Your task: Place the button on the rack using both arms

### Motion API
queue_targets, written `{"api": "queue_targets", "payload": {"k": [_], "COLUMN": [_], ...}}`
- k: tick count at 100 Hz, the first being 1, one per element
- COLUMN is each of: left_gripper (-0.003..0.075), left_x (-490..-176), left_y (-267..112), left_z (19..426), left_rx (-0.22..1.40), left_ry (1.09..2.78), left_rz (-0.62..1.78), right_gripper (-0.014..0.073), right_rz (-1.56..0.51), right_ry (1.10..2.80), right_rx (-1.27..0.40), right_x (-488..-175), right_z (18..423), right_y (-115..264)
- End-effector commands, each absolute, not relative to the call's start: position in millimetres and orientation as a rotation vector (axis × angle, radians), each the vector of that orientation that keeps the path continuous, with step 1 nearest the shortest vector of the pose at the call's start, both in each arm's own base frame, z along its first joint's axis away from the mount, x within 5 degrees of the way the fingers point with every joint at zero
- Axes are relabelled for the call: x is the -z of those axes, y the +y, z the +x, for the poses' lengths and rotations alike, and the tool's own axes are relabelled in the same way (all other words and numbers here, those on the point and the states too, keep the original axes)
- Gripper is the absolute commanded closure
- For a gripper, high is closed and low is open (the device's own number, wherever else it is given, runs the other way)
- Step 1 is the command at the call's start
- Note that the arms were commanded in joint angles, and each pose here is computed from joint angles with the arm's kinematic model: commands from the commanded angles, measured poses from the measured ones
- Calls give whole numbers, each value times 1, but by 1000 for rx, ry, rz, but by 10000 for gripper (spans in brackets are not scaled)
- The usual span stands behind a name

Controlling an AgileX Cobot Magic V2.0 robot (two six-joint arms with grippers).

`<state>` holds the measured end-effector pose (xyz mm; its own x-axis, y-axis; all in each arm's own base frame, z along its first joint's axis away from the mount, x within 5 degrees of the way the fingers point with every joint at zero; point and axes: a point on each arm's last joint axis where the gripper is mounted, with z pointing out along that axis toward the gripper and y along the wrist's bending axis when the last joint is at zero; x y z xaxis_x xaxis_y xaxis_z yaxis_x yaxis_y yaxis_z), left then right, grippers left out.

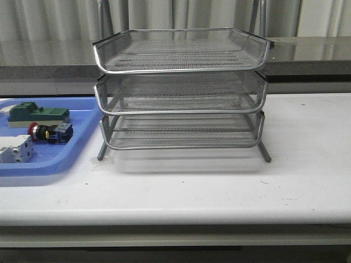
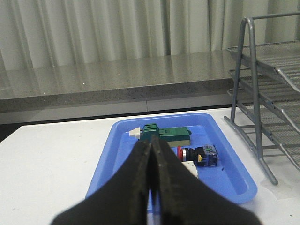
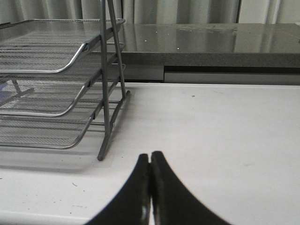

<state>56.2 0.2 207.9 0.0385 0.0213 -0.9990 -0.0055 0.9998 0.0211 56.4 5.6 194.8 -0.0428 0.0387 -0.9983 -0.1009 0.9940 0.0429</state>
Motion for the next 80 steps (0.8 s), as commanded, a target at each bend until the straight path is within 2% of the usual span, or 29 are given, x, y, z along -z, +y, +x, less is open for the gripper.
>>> {"api": "queue_targets", "payload": {"k": [1, 80], "left_gripper": [741, 741], "left_x": [-205, -205], "left_y": [0, 0], "left_z": [55, 55], "left_rx": [-9, -9], "left_ry": [1459, 1459], "left_rz": [-3, -3], "right_gripper": [652, 652], "right_rz": [-52, -52], "right_ry": [1510, 1499], "right_rx": [-115, -116], "right_x": [-203, -204], "right_z": [55, 55], "right_y": [6, 6]}}
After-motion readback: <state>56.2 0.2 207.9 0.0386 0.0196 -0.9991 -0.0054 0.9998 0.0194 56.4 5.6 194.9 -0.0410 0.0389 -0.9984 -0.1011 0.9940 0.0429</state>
